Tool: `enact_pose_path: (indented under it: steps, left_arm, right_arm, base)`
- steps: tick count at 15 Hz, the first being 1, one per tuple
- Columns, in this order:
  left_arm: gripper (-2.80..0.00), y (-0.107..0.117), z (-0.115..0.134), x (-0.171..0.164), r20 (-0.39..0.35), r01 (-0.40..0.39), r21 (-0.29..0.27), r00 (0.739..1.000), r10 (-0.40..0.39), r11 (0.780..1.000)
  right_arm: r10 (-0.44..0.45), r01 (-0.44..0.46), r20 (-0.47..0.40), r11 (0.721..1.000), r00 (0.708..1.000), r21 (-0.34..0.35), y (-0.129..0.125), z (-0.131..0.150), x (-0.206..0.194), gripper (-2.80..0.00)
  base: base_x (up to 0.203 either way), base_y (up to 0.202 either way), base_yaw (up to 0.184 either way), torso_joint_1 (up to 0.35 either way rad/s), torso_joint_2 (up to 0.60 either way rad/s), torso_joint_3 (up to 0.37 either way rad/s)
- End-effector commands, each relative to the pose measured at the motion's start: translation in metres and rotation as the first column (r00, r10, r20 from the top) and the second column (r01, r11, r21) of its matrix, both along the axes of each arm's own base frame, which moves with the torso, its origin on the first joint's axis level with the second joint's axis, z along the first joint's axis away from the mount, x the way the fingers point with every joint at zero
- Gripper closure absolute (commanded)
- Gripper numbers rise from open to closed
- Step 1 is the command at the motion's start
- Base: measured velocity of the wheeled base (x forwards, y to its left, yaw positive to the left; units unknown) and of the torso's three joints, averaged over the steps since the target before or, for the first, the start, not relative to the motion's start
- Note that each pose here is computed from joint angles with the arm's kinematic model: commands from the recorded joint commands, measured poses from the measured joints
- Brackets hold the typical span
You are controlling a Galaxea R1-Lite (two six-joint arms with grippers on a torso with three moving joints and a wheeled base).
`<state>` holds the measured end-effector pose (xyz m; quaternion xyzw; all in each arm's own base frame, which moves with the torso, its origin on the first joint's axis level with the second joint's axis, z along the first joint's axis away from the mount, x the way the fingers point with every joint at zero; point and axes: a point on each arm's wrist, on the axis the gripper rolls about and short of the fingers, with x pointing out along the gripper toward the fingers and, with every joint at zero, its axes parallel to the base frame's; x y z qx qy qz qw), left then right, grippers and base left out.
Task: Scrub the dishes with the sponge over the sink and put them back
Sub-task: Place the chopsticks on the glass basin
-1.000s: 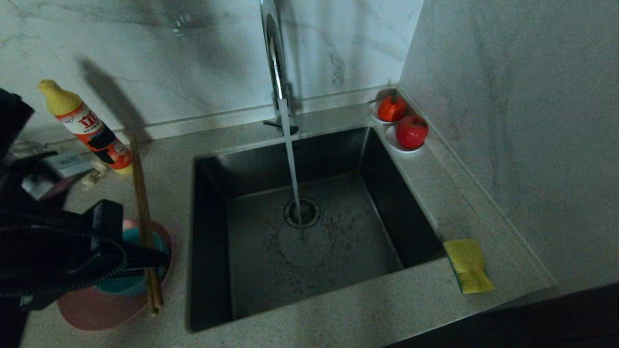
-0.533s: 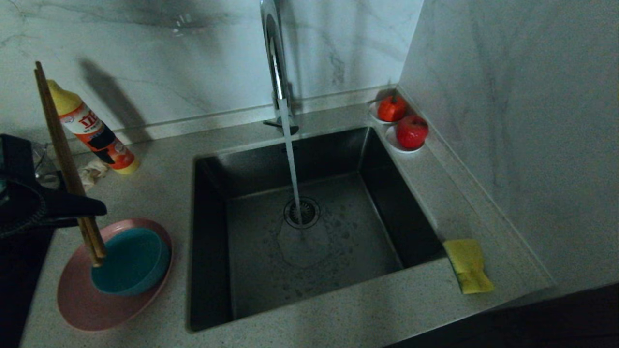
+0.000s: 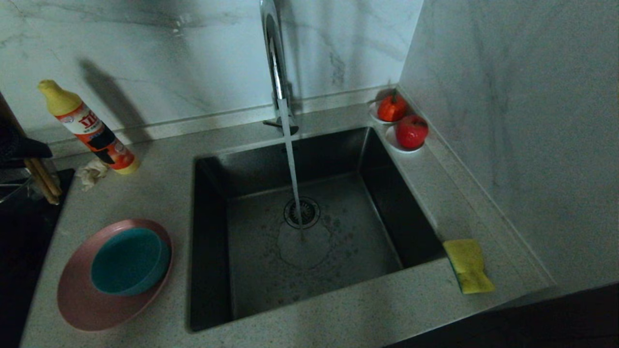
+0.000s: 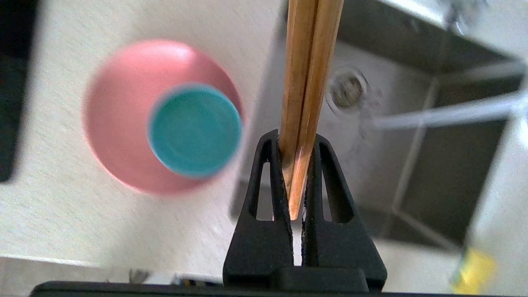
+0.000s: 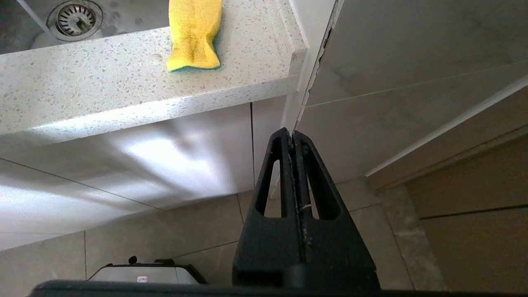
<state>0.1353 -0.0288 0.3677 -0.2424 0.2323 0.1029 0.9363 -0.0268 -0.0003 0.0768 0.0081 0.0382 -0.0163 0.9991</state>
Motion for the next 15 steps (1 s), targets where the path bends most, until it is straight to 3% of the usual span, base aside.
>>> enact_pose_path:
  steps: [1,3,8,12,15]
  left_arm:
    - [0.0,0.017,-0.001,0.022,-0.006,-0.117,0.036,0.993,0.118,0.992]
    - [0.0,0.04,0.004,0.037,0.053,-0.184,0.055,0.982,0.181,0.981]
    - [0.0,0.095,0.015,0.051,0.169,-0.241,0.093,0.96,0.223,0.966]
    - [0.0,0.133,0.019,0.057,0.26,-0.347,0.186,0.92,0.294,0.919]
    - [0.0,0.159,0.01,0.073,0.258,-0.38,0.227,0.912,0.321,0.897]
  right_arm:
    - [0.0,0.0,0.0,1.0,1.0,0.0,0.0,0.0,0.0,0.0]
    - [0.0,0.0,0.0,1.0,1.0,0.0,0.0,0.0,0.0,0.0]
    - [0.0,0.0,0.0,1.0,1.0,0.0,0.0,0.0,0.0,0.0]
    - [0.0,0.0,0.0,1.0,1.0,0.0,0.0,0.0,0.0,0.0]
    - [-0.001,0.001,0.0,1.0,1.0,0.0,0.0,0.0,0.0,0.0]
  base:
    - [0.0,0.0,0.0,0.0,0.0,0.0]
    - [0.0,0.0,0.0,0.0,0.0,0.0]
    - [0.0,0.0,0.0,0.0,0.0,0.0]
    - [0.0,0.0,0.0,0.0,0.0,0.0]
    - [0.0,0.0,0.0,0.0,0.0,0.0]
